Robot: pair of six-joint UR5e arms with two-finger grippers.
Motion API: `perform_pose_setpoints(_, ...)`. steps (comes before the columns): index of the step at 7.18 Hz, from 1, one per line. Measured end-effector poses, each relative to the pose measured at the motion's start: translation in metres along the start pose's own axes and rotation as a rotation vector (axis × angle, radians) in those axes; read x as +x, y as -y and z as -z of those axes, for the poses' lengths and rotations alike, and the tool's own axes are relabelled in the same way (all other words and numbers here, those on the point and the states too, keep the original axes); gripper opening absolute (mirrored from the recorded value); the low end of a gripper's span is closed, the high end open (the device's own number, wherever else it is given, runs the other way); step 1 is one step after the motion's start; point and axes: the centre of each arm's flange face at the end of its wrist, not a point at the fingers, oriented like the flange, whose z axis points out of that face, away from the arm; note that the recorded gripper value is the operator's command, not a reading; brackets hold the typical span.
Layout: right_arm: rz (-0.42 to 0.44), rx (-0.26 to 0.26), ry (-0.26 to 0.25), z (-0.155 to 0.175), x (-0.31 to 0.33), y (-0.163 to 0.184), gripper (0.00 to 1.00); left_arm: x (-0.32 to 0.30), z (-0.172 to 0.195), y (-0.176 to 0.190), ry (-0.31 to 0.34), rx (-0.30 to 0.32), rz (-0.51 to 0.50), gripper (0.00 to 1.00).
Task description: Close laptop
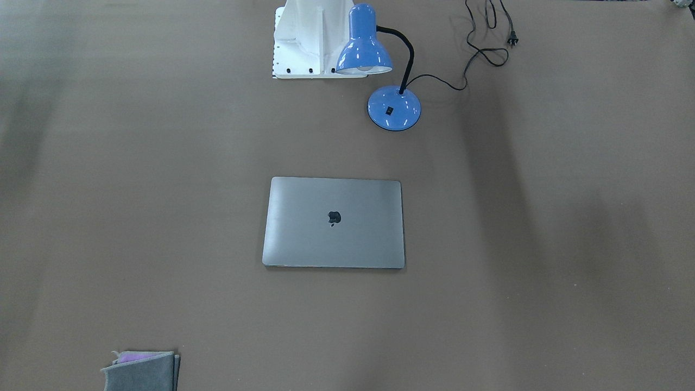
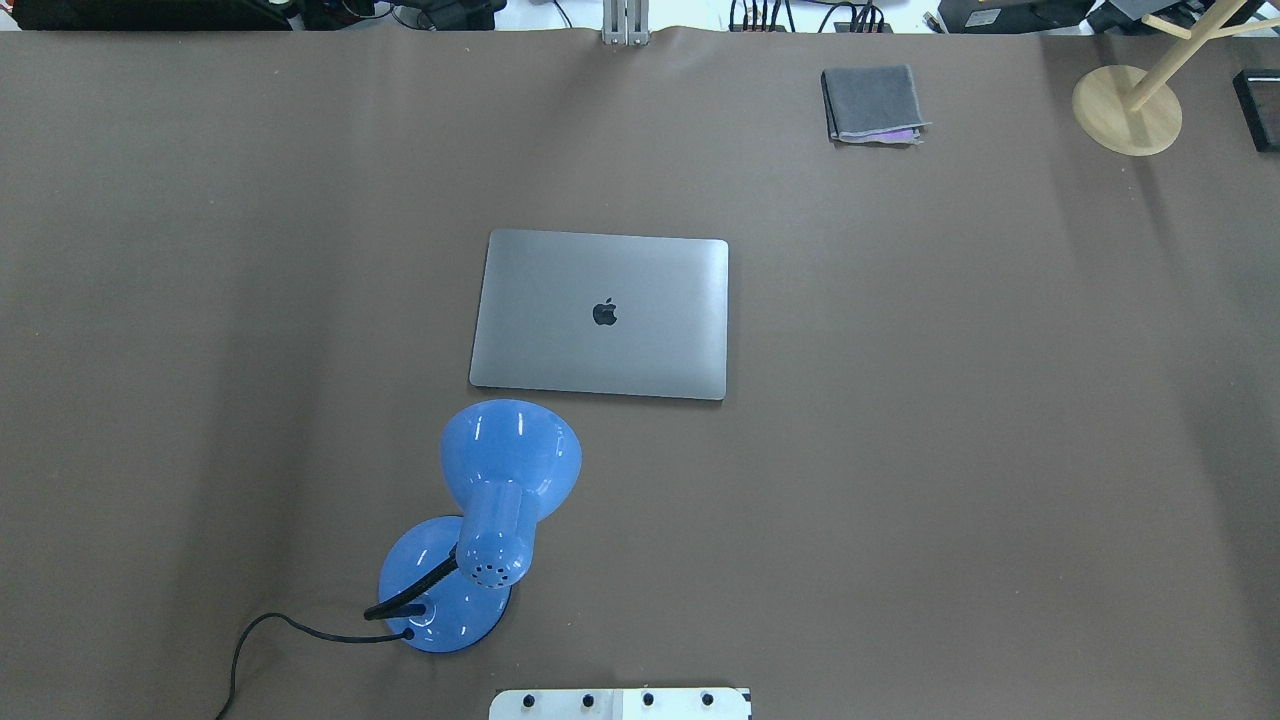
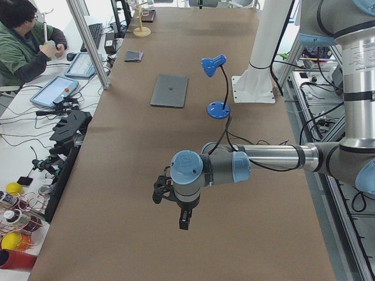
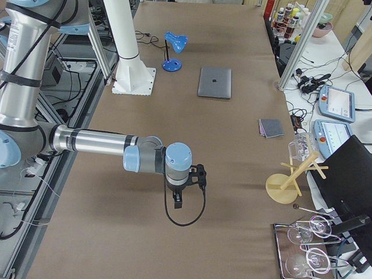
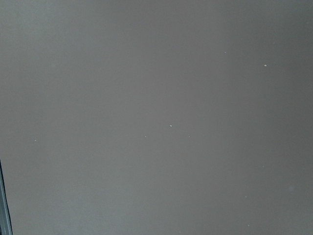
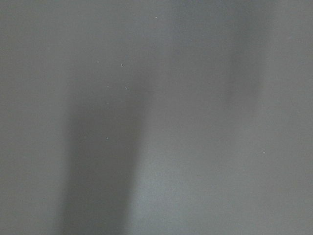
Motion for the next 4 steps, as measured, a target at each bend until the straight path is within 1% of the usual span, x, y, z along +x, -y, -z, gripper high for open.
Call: perform_pose_setpoints(4, 0.009, -0.009, 0.007, -0.0038, -0.0029, 0.0002, 1.0, 0.0024, 0.0029, 0.0009, 0.002, 0.006, -0.005, 0.99)
